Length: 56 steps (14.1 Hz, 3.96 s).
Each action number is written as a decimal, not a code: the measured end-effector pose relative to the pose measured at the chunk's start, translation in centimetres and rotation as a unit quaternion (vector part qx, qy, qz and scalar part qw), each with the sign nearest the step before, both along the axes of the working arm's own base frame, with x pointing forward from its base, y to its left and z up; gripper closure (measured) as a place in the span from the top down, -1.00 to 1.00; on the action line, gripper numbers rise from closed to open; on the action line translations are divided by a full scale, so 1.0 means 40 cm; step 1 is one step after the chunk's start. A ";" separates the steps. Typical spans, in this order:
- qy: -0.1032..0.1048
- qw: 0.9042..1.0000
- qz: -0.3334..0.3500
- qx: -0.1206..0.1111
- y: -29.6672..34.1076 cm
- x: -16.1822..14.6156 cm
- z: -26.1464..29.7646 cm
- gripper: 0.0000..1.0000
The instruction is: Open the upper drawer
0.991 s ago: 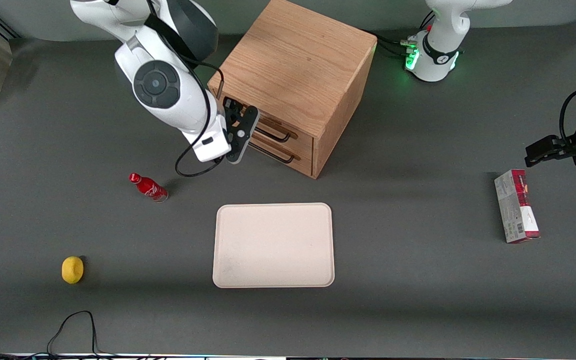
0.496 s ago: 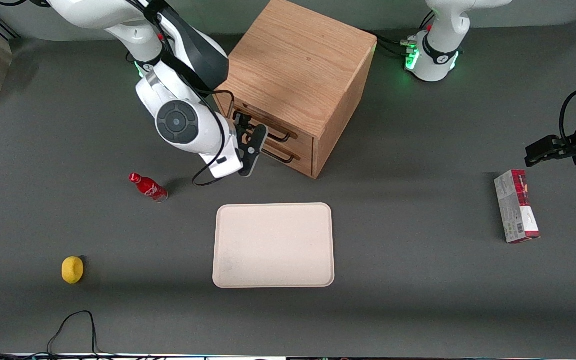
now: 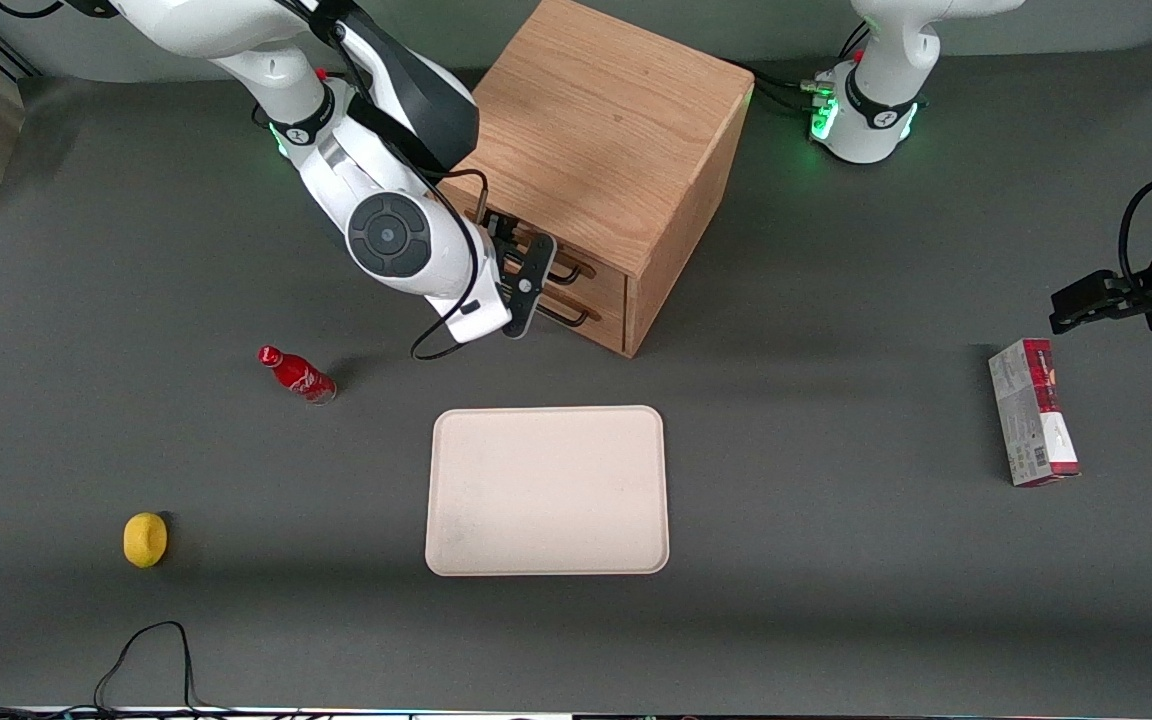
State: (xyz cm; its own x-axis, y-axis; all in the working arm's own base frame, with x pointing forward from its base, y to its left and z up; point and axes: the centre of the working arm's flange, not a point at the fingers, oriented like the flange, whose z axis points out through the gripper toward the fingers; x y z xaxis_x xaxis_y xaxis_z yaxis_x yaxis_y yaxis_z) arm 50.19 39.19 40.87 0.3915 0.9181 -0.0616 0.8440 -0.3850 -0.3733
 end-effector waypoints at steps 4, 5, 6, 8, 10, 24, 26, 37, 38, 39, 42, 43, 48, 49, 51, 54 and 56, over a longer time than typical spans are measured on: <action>-0.007 1.000 -0.004 0.010 0.012 0.006 -0.024 1.00; -0.007 1.000 -0.004 0.012 0.017 0.007 -0.034 1.00; -0.007 1.000 -0.005 0.015 0.020 0.009 -0.043 1.00; -0.010 1.000 -0.006 0.016 0.021 0.014 -0.050 1.00; -0.015 1.000 -0.003 0.013 0.021 0.016 -0.050 1.00; -0.092 0.993 -0.076 -0.011 -0.176 0.275 -0.022 1.00; -0.096 0.992 -0.082 -0.010 -0.188 0.293 -0.020 1.00; -0.156 0.980 -0.122 -0.037 -0.329 0.400 0.063 1.00; -0.179 0.975 -0.119 -0.054 -0.351 0.413 0.091 1.00; -0.199 0.970 -0.123 -0.070 -0.387 0.427 0.130 1.00; -0.193 0.958 -0.180 -0.107 -0.520 0.420 0.260 1.00; -0.193 0.950 -0.221 -0.108 -0.555 0.411 0.308 1.00; -0.170 0.900 -0.380 -0.133 -0.572 0.291 0.422 1.00; -0.167 0.894 -0.390 -0.142 -0.584 0.264 0.423 1.00; -0.166 0.884 -0.407 -0.158 -0.644 0.221 0.437 1.00; -0.167 0.866 -0.441 -0.169 -0.760 0.180 0.469 1.00; -0.153 0.848 -0.480 -0.163 -0.836 0.161 0.478 1.00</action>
